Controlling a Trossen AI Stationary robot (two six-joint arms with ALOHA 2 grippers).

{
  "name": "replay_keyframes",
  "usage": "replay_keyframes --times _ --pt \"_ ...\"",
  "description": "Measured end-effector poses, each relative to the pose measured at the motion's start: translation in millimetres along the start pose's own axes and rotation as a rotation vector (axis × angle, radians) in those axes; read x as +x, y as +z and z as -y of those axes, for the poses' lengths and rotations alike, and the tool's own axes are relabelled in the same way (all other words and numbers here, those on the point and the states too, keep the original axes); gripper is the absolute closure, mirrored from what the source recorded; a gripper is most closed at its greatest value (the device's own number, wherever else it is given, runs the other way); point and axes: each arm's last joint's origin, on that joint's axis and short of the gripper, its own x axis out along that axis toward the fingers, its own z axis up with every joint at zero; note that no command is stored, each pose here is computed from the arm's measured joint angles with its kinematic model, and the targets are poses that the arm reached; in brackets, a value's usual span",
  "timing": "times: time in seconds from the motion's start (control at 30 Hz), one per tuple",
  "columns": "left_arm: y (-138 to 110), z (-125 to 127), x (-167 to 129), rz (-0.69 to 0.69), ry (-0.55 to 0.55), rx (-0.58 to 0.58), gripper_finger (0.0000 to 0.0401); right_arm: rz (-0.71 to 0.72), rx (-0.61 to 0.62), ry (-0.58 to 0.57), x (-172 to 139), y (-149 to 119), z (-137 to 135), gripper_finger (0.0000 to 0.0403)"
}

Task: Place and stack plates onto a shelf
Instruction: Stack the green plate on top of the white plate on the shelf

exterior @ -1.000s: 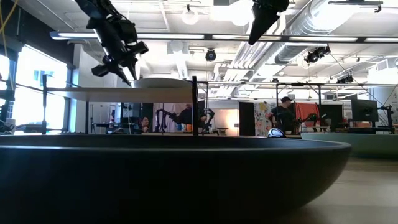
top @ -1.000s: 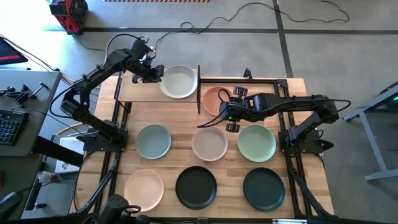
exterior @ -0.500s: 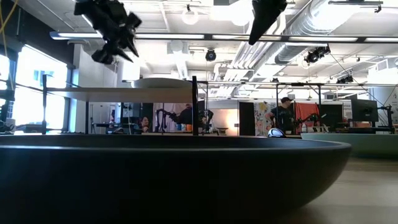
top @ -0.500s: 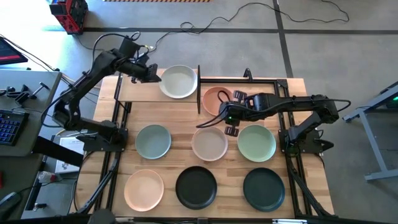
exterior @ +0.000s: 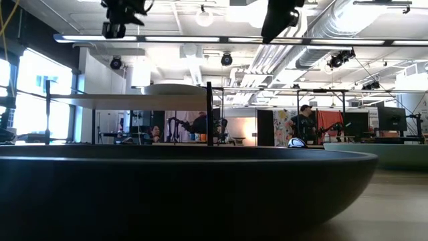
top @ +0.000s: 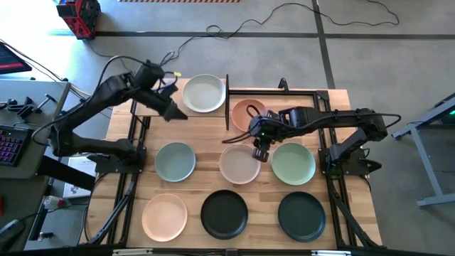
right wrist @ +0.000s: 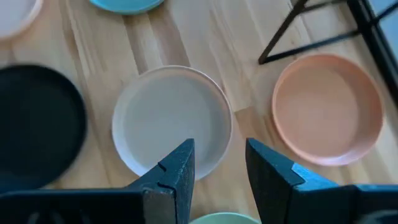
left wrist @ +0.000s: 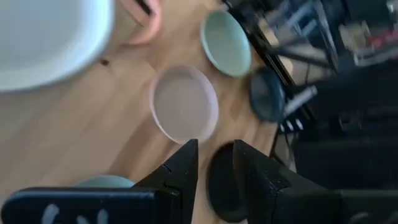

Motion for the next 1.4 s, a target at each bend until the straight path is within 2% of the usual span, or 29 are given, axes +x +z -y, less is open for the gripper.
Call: replay_keyframes --times 0.2,0.37,0.53,0.8,0.97,1.17,1.4 --pt "-15.2 24.5 11.6 -0.058 -0.001 0.107 0.0311 -0.034 0.168 0.080 -0.1 -1.2 -4.0 0.0281" --pt "-27.4 41.6 21.5 -0.107 -0.004 0.208 0.0311 -0.058 0.263 0.087 1.9 -5.2 -14.0 0.0281" --pt "-38.7 54.6 28.6 -0.120 0.037 0.264 0.0311 -0.129 0.393 0.063 10.6 -19.2 -25.4 0.0281" --pt "-51.5 67.8 34.6 -0.073 0.152 0.266 0.0311 -0.254 0.560 -0.020 35.3 -53.8 -41.2 0.0281" --pt "-56.0 72.1 35.8 -0.061 0.169 0.230 0.0311 -0.308 0.569 -0.066 47.4 -73.3 -46.9 0.0281" --pt "-57.4 73.5 36.1 -0.021 0.202 0.075 0.0311 -0.362 0.525 -0.111 61.1 -95.0 -49.8 0.0281" --pt "-58.7 74.9 39.5 -0.029 0.208 0.088 0.0311 -0.369 0.504 -0.110 78.0 -112.7 -52.4 0.0281"
